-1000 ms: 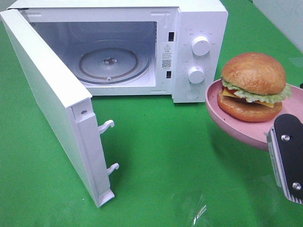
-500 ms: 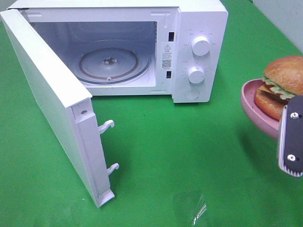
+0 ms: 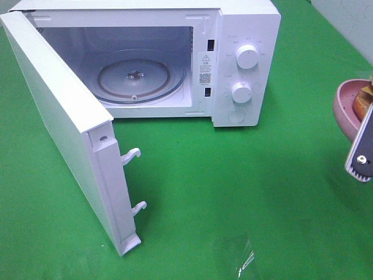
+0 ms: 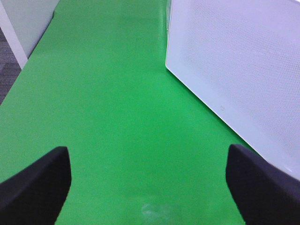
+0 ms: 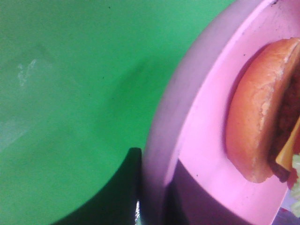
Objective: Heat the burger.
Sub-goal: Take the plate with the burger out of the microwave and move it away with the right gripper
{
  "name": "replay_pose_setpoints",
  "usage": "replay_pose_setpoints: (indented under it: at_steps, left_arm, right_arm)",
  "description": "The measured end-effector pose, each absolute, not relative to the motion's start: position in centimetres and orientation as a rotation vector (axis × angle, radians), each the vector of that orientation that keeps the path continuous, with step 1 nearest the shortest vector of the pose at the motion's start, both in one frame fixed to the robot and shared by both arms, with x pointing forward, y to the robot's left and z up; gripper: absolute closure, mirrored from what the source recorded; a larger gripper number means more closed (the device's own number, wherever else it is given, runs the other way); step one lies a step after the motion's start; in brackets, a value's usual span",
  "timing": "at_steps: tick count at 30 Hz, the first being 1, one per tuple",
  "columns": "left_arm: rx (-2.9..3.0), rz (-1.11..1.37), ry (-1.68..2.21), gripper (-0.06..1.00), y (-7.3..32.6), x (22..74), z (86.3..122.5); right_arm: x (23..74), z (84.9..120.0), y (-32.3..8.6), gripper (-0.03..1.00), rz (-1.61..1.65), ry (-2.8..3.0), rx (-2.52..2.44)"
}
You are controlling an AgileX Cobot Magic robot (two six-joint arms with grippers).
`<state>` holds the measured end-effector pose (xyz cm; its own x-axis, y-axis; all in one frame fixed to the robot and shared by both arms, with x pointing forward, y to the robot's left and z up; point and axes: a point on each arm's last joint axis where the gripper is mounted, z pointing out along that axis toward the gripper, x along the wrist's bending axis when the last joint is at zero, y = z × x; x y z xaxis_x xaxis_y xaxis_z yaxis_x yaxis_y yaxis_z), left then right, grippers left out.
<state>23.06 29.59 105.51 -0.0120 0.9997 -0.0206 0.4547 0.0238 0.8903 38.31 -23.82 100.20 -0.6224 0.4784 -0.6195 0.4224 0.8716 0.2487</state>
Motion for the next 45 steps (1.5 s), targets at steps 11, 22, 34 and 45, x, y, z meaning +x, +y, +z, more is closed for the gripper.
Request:
replay_pose_setpoints:
  at_steps: [11,22,34,45]
  left_arm:
    - [1.527,0.936,1.563,0.13,29.6,23.1,105.5]
    - [1.527,0.936,1.563,0.13,29.6,23.1,105.5]
    - [1.527,0.936,1.563,0.13,29.6,23.1,105.5]
    - [1.527,0.936,1.563,0.13,29.6,23.1,105.5]
  right_arm:
    - [39.7,97.3,-22.8,0.88,-0.013,2.36,0.825]
    - [43.0,95.5,-20.4,0.88,-0.11,2.287,1.109]
    - [45.2,92.4,-19.2,0.88,-0.236,2.216,1.274]
    - [47.4,88.5,-21.4,0.88,-0.38,2.158,1.429]
